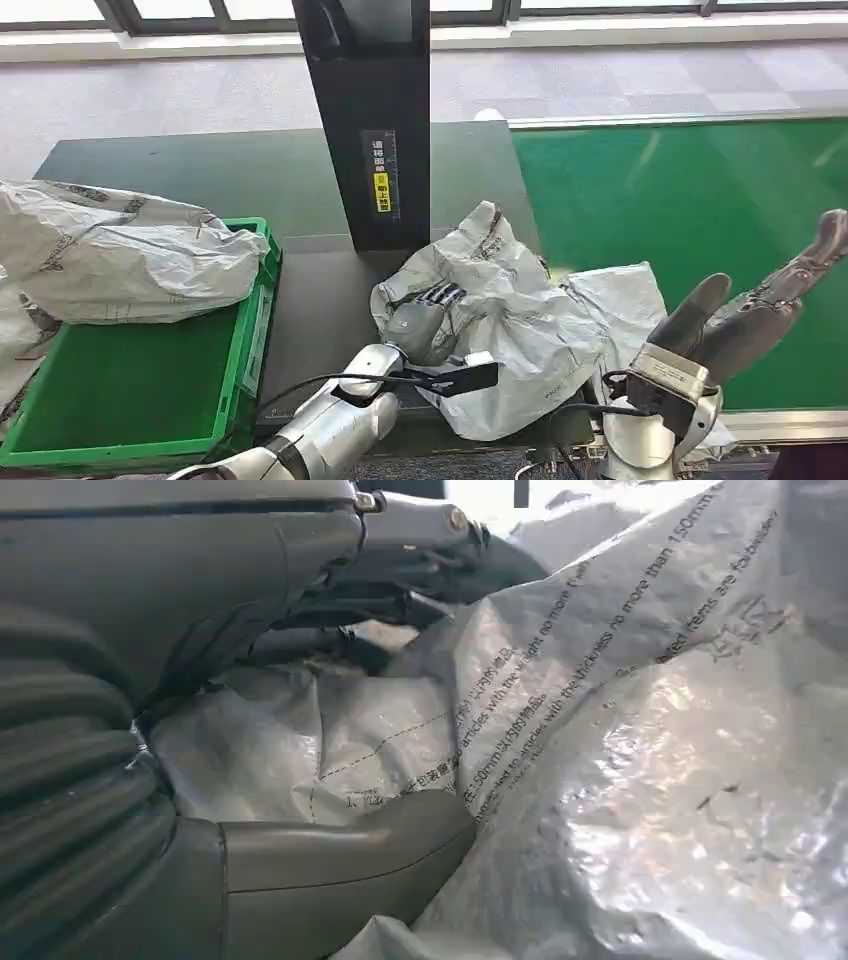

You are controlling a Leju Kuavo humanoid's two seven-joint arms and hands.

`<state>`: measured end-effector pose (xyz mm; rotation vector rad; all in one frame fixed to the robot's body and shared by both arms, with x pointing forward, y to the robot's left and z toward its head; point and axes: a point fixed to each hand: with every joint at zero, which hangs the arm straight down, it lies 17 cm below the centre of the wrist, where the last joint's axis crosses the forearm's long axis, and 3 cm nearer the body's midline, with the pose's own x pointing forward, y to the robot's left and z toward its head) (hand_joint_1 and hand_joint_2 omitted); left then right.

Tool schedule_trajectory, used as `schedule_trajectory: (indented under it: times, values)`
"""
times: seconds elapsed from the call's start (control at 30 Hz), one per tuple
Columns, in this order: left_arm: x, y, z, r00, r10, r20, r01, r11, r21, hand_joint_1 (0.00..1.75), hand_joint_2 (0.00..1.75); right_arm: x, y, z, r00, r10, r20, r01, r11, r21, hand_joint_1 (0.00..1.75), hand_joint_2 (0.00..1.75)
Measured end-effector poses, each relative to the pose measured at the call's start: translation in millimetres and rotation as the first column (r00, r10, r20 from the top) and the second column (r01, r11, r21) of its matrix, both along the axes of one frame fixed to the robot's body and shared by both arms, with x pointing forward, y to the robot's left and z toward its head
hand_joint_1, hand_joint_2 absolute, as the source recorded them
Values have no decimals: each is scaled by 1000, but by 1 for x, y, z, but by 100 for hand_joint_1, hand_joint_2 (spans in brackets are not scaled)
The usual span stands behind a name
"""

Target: Moved the parcel from conveyor to table for the left to box.

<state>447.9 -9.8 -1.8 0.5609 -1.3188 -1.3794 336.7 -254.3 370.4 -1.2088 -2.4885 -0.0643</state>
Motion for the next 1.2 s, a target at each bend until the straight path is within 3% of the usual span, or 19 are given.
schedule_trajectory:
  times: [0.97,1.1,1.2]
  values:
    - [3,1,2,999,-25,33,23,998,66,175,175,0,-3,-2,1000,-1,-4,1,1000,10,0,0]
    - [13,8,22,988,29,151,-35,999,41,175,175,0,-4,-2,1000,-4,-6,4,1000,10,0,0]
    - [24,36,63,916,169,364,-166,985,-41,175,175,0,-4,-4,1000,-4,-11,5,1000,10,0,0]
